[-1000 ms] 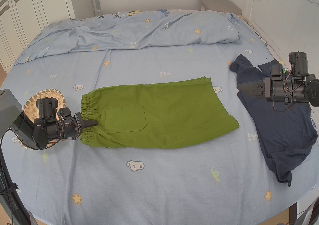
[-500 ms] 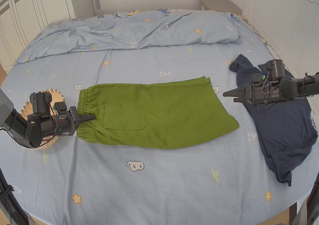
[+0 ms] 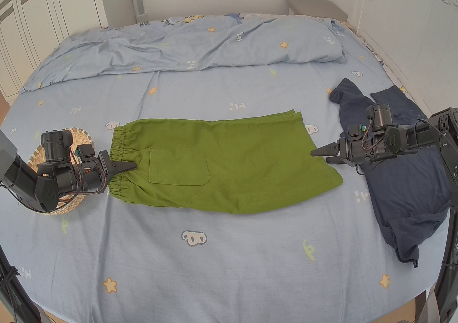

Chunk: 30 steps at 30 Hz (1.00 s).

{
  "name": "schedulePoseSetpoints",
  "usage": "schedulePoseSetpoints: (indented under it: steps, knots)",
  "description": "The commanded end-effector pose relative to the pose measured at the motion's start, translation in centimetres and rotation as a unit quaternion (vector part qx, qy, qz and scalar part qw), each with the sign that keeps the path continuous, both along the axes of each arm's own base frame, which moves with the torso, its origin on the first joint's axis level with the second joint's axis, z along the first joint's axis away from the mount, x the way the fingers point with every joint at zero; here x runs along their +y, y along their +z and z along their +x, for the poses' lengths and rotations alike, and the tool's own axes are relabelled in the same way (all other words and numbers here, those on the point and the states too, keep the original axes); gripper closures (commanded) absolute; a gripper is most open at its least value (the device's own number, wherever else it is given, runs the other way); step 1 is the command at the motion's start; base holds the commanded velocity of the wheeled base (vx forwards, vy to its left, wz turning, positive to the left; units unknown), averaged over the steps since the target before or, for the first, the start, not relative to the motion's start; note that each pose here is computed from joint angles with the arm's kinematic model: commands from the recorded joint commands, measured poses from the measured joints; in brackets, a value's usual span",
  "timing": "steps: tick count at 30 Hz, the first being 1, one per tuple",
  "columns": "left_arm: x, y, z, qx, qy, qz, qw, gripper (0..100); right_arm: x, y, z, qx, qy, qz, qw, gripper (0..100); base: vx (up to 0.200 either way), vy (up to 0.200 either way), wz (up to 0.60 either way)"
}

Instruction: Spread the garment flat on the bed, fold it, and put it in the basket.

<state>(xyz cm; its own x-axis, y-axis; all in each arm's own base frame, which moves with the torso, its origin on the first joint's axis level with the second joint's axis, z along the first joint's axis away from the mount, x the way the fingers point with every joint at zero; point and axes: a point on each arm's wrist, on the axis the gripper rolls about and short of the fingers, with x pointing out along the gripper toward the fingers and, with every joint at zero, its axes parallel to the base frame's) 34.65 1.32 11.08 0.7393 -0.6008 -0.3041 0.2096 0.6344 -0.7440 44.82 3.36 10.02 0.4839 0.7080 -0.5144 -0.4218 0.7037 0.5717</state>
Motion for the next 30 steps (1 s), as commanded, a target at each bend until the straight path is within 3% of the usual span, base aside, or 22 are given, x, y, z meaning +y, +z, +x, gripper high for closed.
schedulePoseSetpoints:
  steps: [1,12,18,19,30]
  knots:
    - [-0.1,0.1,-0.1,-0.002,-0.001,0.000,1.0000,100,0.2,-1.0,0.0,0.015,0.001,-0.001,0.9999,0,0.000,0.000,0.00]
    - [-0.4,0.1,-0.1,-0.002,-0.005,0.001,1.0000,100,3.2,-2.0,-0.5,0.030,0.036,-0.003,0.9989,0,0.000,0.000,0.00]
    - [-0.4,0.1,-0.1,-0.002,-0.005,0.001,1.0000,100,3.1,-2.1,-0.4,0.029,0.036,-0.003,0.9989,0,0.000,0.000,0.00]
    - [-0.4,0.1,-0.1,-0.001,-0.006,0.000,1.0000,100,3.0,-2.1,-0.3,0.029,0.035,-0.002,0.9990,100,0.000,0.000,0.00]
    - [-0.3,0.0,0.0,-0.001,-0.004,0.000,1.0000,100,1.9,-1.8,-0.1,0.025,0.027,0.003,0.9993,100,0.000,0.000,0.00]
